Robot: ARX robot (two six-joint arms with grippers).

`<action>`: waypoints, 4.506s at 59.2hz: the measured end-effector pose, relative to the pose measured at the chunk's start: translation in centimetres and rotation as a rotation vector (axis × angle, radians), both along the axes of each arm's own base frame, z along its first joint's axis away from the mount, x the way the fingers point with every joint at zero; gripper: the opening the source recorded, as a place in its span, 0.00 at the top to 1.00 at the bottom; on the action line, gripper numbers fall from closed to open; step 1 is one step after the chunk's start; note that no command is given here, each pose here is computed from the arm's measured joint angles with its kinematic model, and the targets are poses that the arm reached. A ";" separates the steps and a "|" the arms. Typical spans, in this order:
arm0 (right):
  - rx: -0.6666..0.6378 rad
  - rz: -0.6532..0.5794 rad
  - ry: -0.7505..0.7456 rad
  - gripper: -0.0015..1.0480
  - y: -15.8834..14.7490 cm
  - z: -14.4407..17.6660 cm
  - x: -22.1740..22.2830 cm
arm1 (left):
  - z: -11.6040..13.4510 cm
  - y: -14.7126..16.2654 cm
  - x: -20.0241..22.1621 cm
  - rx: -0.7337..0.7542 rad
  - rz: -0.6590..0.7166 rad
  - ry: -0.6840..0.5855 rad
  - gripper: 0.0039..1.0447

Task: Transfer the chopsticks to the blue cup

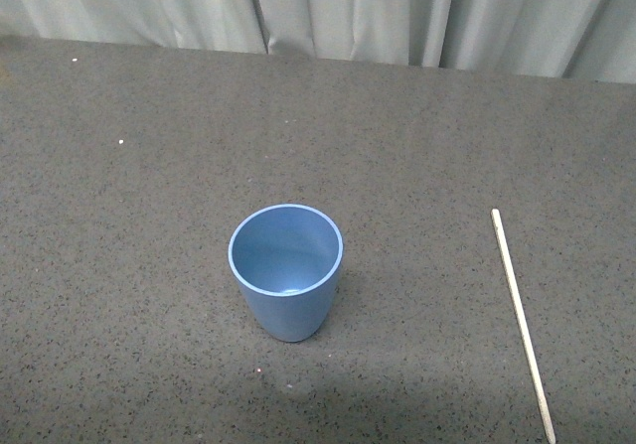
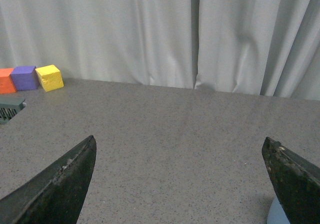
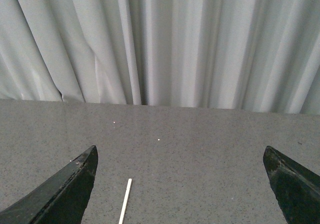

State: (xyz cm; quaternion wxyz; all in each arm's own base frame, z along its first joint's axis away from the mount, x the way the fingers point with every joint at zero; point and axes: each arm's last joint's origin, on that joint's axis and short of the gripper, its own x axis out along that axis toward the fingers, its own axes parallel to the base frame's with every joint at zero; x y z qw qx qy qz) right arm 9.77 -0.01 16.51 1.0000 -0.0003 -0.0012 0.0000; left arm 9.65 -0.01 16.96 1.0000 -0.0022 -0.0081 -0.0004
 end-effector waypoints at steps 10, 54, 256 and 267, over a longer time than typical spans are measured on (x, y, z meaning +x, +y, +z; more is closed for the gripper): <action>0.000 0.000 0.000 0.09 0.0 0.0 0.0 | 0.0 0.0 0.0 0.000 0.000 0.000 0.06; -0.073 -0.081 0.152 0.09 0.1 -0.1 0.1 | 0.0 0.0 0.0 0.000 0.000 0.000 0.06; 0.078 0.983 0.298 0.99 18.2 -4.5 17.8 | 0.0 0.0 0.0 0.000 0.000 0.000 0.06; 0.050 0.960 0.306 0.84 17.9 -5.1 17.8 | 0.0 0.0 0.0 0.000 0.000 0.000 0.06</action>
